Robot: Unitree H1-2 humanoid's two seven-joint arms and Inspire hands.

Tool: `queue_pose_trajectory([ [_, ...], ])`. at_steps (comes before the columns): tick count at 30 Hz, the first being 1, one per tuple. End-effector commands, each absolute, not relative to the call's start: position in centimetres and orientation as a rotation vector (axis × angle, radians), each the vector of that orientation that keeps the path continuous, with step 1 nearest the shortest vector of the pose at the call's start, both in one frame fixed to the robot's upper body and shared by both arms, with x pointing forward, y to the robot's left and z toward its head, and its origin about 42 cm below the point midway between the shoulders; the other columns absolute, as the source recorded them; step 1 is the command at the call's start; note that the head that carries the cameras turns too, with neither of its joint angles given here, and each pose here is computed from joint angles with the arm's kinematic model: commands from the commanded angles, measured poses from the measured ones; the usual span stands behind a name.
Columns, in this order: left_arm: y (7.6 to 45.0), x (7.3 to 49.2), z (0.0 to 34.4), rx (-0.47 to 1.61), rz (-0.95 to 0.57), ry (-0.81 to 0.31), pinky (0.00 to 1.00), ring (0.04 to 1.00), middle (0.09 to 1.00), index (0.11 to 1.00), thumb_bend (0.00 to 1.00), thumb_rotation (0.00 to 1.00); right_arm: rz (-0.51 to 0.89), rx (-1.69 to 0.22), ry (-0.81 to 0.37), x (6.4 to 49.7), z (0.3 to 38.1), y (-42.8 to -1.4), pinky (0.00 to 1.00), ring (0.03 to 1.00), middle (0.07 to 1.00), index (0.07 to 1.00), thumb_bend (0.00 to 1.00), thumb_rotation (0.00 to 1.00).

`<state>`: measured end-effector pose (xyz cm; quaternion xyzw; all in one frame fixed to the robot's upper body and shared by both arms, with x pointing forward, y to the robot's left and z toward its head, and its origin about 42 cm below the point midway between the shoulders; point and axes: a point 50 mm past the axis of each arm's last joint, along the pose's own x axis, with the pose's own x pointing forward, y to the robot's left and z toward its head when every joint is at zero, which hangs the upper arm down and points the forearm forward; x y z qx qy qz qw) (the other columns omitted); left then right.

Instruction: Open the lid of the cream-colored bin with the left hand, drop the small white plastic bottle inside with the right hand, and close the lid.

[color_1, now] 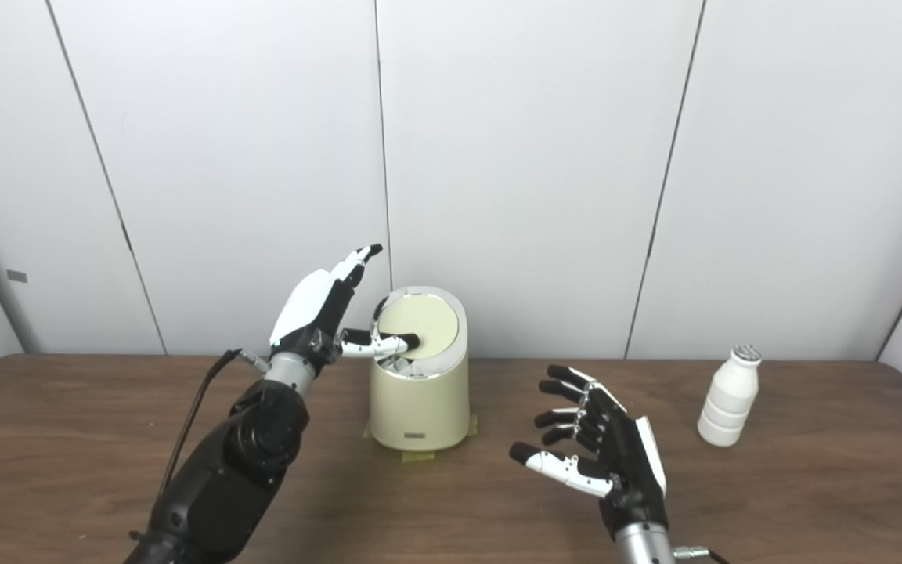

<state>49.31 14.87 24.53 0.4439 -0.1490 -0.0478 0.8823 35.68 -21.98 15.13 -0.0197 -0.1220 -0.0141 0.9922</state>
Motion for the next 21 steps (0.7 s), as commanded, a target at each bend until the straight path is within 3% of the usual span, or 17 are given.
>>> queue_pose_trajectory([
  [1,14.0,50.1,28.1,1.066,-0.059,-0.397,0.86,0.997,1.000,1.000,0.84,0.10,-0.008,-0.030,-0.344,36.5,17.4,-21.5,0.44,0.552,0.722,0.745,0.81,0.18],
  [5,13.6,50.0,28.4,1.376,-0.037,-0.420,0.82,0.940,0.967,1.000,0.91,0.09,-0.010,-0.023,-0.346,36.6,17.4,-21.4,0.42,0.540,0.718,0.738,0.82,0.18],
  [11,13.5,49.6,28.6,1.575,-0.043,-0.410,0.79,0.898,0.923,1.000,0.96,0.08,-0.017,-0.028,-0.342,36.6,17.4,-21.4,0.43,0.550,0.720,0.741,0.80,0.18],
  [17,13.9,48.9,29.4,1.459,0.010,-0.428,0.78,0.895,0.919,1.000,0.91,0.16,-0.018,-0.029,-0.344,36.7,17.4,-21.5,0.44,0.560,0.728,0.745,0.79,0.17],
  [19,14.0,48.3,30.0,1.335,0.028,-0.456,0.76,0.888,0.917,0.997,0.86,0.25,-0.016,-0.029,-0.347,36.7,17.4,-21.5,0.44,0.561,0.726,0.746,0.79,0.17],
  [21,14.3,47.8,30.5,1.201,0.047,-0.484,0.70,0.847,0.891,0.952,0.83,0.27,-0.014,-0.028,-0.349,36.7,17.4,-21.5,0.43,0.561,0.726,0.746,0.79,0.17],
])
